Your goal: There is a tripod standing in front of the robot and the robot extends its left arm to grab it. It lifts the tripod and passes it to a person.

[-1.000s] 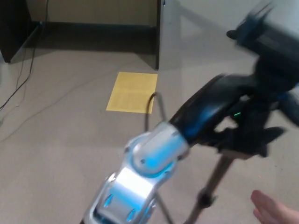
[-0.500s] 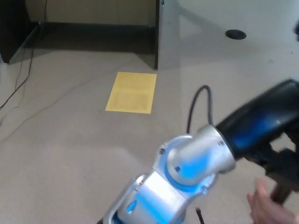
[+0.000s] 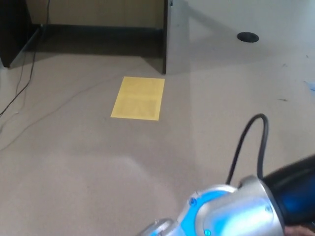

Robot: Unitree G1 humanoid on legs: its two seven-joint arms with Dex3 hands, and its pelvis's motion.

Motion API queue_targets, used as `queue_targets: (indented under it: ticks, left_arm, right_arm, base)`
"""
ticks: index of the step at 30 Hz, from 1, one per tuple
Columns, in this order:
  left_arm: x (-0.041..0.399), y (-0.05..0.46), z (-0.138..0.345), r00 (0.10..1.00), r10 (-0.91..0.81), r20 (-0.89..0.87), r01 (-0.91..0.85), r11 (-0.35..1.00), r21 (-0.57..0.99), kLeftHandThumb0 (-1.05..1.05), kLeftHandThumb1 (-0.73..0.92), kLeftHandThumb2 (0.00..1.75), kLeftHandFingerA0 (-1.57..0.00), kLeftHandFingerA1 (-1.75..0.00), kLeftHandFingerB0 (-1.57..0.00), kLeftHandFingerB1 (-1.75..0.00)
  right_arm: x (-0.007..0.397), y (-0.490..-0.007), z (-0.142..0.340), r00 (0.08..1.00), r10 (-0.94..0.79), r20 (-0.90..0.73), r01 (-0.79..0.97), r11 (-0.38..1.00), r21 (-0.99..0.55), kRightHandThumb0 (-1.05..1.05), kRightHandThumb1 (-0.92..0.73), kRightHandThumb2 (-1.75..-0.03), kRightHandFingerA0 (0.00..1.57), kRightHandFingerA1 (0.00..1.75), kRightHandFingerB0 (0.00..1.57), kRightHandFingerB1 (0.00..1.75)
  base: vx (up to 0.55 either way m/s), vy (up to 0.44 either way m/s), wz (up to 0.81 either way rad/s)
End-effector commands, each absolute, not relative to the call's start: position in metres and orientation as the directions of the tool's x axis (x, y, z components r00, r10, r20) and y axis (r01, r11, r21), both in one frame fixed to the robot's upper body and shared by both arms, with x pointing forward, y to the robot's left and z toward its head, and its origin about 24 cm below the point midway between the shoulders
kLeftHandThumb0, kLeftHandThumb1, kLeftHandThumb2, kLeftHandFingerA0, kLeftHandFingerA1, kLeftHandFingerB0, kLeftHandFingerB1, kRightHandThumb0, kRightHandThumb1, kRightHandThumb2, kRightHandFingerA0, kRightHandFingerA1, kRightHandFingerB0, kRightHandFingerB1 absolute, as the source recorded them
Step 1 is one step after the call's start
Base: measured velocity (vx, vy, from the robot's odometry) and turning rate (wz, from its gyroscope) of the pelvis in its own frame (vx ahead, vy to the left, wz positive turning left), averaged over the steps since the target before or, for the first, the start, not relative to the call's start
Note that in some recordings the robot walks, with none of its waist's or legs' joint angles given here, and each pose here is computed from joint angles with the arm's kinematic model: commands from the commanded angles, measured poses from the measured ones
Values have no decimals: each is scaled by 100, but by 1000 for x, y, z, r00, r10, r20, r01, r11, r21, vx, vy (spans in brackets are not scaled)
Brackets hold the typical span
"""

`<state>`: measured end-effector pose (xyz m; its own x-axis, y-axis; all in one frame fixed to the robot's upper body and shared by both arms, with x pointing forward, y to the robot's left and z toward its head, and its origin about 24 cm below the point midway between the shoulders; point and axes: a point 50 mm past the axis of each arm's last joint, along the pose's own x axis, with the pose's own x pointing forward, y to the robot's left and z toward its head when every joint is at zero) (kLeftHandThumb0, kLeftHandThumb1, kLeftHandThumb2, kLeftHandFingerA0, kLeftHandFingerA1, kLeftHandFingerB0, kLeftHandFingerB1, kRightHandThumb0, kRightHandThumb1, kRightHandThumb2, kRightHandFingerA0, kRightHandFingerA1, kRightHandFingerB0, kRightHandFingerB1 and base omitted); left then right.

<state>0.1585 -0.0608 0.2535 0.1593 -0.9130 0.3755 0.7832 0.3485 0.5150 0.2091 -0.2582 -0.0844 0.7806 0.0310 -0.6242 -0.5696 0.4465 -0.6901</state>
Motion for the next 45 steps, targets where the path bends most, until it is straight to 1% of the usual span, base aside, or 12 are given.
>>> queue_targets:
  ticks: [1, 12, 14, 15, 19, 21, 23, 27, 31, 42, 43, 45]
  left_arm:
    - [135, -65, 273, 75, -867, 492, 829, 328, 452, 28, 92, 133, -80, -175, -24, -121]
    - [150, -59, 258, 124, -883, 453, 823, 346, 450, 0, 92, 118, -50, -175, -6, -125]
    - [150, -57, 256, 129, -888, 442, 812, 351, 467, -3, 90, 137, -68, -102, -35, -80]
    - [149, -55, 257, 123, -895, 429, 796, 347, 496, -3, 92, 114, -25, -175, -2, -126]
    - [148, -52, 252, 108, -904, 413, 771, 338, 539, -8, 92, 112, -7, -175, 0, -128]
    - [148, -49, 249, 101, -908, 408, 751, 338, 567, -11, 92, 111, -40, -103, -1, -74]
    - [149, -48, 246, 98, -916, 390, 757, 323, 568, -11, 92, 114, 0, -175, 0, -101]
    - [156, -39, 246, 113, -926, 359, 753, 315, 577, -10, 91, 134, -42, -86, -13, -66]
    - [166, -24, 246, 182, -933, 310, 733, 338, 590, -29, 92, 87, -11, -126, -15, -79]
    - [197, 57, 234, 431, -853, 295, 685, 522, 508, -37, 67, 60, -73, -49, -68, -45]
    - [200, 63, 234, 446, -846, 294, 677, 533, 508, -76, 45, 55, 0, 0, 0, 0]
    - [204, 73, 233, 468, -835, 289, 676, 549, 491, -73, 35, 68, 0, 0, 0, 0]
  right_arm:
    - [212, -269, -78, 790, -7, -613, -553, 424, -717, -54, -62, -100, 36, 53, 22, 45]
    - [218, -266, -76, 798, -3, -603, -545, 425, -723, -54, -62, -100, 36, 53, 22, 45]
    - [220, -266, -75, 800, -3, -600, -542, 425, -725, -54, -62, -100, 36, 53, 22, 45]
    - [220, -266, -75, 800, -3, -600, -542, 425, -725, -54, -62, -100, 36, 53, 22, 45]
    - [215, -267, -76, 797, -6, -604, -544, 427, -722, -54, -62, -100, 36, 53, 22, 45]
    - [216, -267, -76, 797, -6, -604, -544, 427, -722, -54, -62, -100, 36, 53, 22, 45]
    - [216, -266, -77, 798, -4, -603, -543, 428, -722, -54, -62, -100, 36, 53, 22, 45]
    - [216, -268, -76, 798, -6, -603, -545, 423, -724, -54, -62, -100, 36, 53, 22, 45]
    - [217, -267, -75, 799, -5, -602, -544, 423, -725, -54, -62, -100, 36, 53, 22, 45]
    - [209, -266, -81, 787, 1, -617, -559, 425, -712, -54, -62, -100, 36, 53, 22, 45]
    - [213, -266, -80, 762, -29, -647, -581, 413, -702, -53, -80, -64, 55, 42, 40, 34]
    - [215, -264, -83, 750, 16, -661, -580, 495, -647, -40, -75, -63, 62, 40, 44, 35]
  base:
    - [0, 0, 0]
    - [0, 0, 0]
    - [0, 0, 0]
    - [0, 0, 0]
    - [0, 0, 0]
    - [0, 0, 0]
    - [0, 0, 0]
    - [0, 0, 0]
    - [0, 0, 0]
    - [0, 0, 0]
    - [0, 0, 0]
    - [0, 0, 0]
